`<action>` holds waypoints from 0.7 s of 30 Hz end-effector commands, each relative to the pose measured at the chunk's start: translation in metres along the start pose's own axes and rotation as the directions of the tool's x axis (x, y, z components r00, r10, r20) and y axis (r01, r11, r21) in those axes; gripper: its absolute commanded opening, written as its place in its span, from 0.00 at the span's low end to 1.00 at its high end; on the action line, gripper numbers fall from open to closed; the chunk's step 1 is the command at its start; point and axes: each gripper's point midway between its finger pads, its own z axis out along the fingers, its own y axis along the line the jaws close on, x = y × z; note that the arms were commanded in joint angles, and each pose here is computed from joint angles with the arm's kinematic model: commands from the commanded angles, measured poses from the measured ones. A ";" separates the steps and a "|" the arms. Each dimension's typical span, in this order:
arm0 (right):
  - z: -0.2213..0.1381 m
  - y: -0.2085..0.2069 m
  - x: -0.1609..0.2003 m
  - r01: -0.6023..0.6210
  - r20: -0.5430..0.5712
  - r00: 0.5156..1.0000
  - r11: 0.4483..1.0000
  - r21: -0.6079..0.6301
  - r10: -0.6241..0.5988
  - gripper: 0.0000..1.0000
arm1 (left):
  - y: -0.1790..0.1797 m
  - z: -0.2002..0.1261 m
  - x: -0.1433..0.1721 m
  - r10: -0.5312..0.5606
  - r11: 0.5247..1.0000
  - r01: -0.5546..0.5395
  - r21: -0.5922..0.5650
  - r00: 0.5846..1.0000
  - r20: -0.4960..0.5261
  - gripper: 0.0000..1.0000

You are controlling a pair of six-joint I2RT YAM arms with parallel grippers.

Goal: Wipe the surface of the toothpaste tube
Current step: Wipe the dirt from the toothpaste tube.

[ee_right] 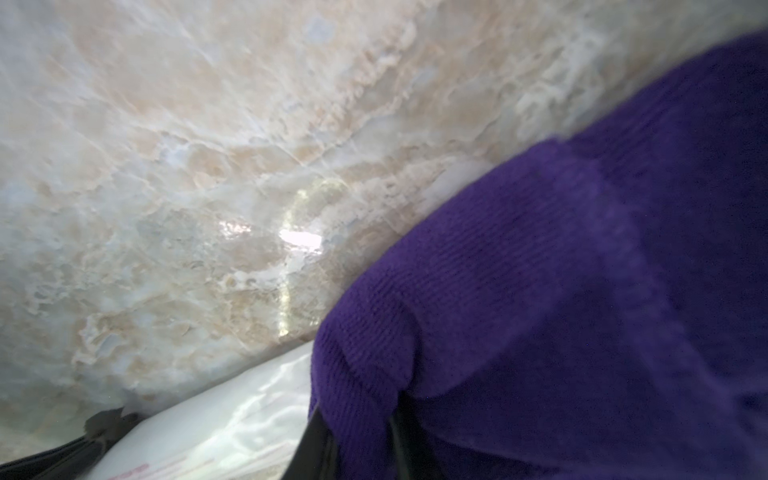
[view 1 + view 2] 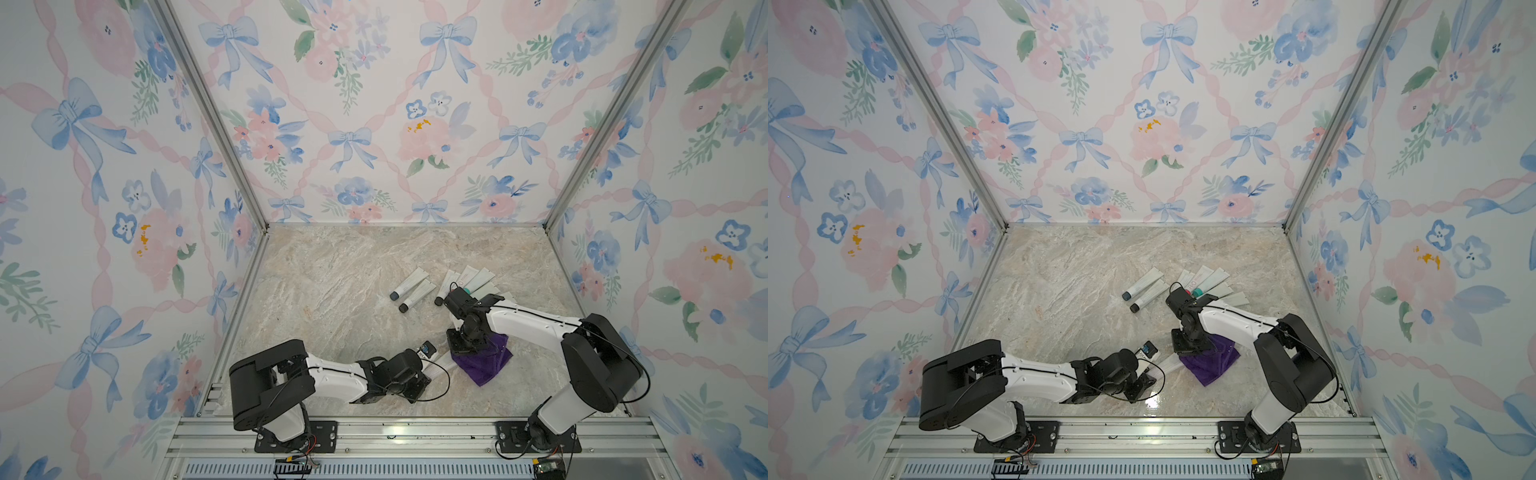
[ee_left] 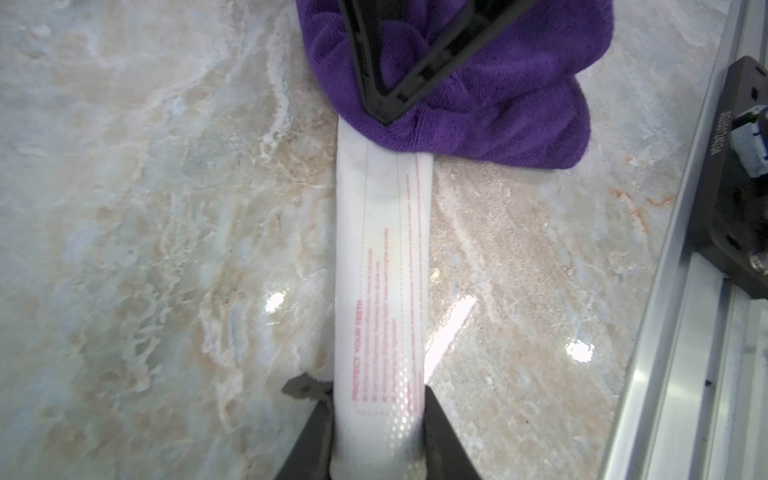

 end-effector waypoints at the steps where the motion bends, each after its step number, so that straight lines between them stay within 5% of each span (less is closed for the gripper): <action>1: 0.016 0.010 0.028 0.029 -0.104 0.994 0.999 -0.013 -0.031 0.20 | 0.010 0.001 0.015 0.003 0.999 -0.005 -0.038 0.999 -0.049 0.31; 7: 0.001 0.059 0.044 0.048 -0.098 0.993 0.977 -0.207 -0.070 0.20 | 0.010 0.001 0.015 0.001 0.999 -0.003 -0.039 0.999 -0.047 0.30; 11: -0.003 0.063 0.048 0.056 -0.097 0.992 0.971 -0.233 -0.080 0.21 | 0.010 0.002 0.015 0.001 0.999 -0.003 -0.040 0.999 -0.050 0.30; 21: 0.004 -0.038 0.018 -0.038 -0.062 0.997 0.994 0.102 0.044 0.20 | 0.010 0.001 0.015 0.001 0.999 -0.003 -0.040 0.999 -0.047 0.30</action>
